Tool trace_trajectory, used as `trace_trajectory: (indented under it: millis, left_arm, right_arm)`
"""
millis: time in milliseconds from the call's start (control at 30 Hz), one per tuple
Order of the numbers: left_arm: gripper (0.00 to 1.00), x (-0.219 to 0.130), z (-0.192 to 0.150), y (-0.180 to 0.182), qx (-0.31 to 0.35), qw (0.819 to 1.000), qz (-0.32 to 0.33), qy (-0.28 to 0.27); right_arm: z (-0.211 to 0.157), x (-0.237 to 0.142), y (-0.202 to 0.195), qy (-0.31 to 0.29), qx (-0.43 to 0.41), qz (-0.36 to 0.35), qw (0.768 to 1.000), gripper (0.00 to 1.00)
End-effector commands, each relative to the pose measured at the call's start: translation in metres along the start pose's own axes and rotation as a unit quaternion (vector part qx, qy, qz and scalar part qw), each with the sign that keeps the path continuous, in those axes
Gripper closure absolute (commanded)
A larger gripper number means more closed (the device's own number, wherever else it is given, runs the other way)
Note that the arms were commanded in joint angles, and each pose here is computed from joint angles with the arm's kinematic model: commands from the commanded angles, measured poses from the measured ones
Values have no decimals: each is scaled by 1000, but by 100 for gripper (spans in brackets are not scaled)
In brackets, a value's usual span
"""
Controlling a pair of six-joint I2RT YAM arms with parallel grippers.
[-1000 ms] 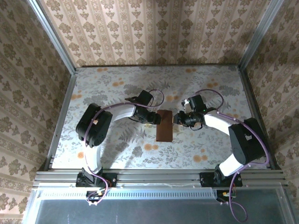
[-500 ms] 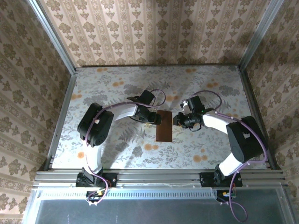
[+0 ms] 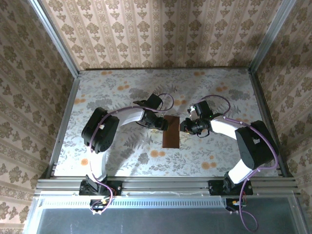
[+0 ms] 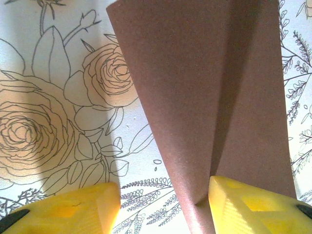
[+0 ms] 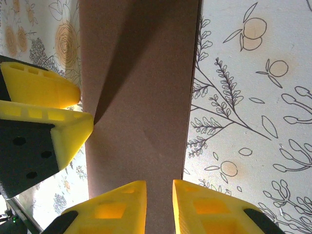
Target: Fold a paper plane with a square sheet of paper (fold left side to right side)
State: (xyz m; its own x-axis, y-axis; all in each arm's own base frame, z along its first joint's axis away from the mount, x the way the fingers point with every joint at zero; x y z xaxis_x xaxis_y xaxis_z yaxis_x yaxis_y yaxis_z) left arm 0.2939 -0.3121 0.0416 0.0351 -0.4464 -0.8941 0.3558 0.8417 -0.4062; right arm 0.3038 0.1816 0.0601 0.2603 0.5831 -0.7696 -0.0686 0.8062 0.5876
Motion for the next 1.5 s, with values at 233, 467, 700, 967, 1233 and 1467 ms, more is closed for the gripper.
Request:
trace_trajectory:
  millis: [233, 467, 700, 967, 1233, 1467]
  left_arm:
    - [46, 41, -31, 20, 8, 998, 34, 58]
    - [46, 41, -31, 19, 9, 998, 34, 58]
    - [45, 41, -31, 20, 8, 998, 37, 58]
    - [45, 41, -31, 21, 8, 998, 39, 58]
    - [45, 34, -26, 17, 11, 998, 34, 47]
    - [40, -4, -4, -5, 22, 1000, 0, -7]
  right_arm:
    - [-1, 0, 3, -3, -1, -1, 1000, 77]
    - [0, 2, 7, -2, -4, 4, 1000, 78]
    - [-3, 16, 16, 11, -7, 17, 1000, 82]
    - [-10, 32, 10, 37, -2, 7, 999, 93]
    - [-33, 41, -19, 80, 14, -54, 995, 100]
    - [-54, 49, -42, 112, 25, -92, 989, 100]
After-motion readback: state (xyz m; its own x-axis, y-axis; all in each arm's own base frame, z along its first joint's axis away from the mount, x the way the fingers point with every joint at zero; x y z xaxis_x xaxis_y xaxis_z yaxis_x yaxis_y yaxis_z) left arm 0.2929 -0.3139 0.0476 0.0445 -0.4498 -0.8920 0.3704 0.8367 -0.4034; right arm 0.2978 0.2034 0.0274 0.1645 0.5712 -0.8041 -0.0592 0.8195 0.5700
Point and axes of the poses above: each hand's point on the last joint's axis, 136 mm out from that joint toward the fingers, its own x axis out along the fingers, its own y axis along the line the jaws close on, z = x × y, the point moved 2 cm from there along -x, back along the fingers, and after that the axes turned 4 degrees about -x, right-handed, at the moved point
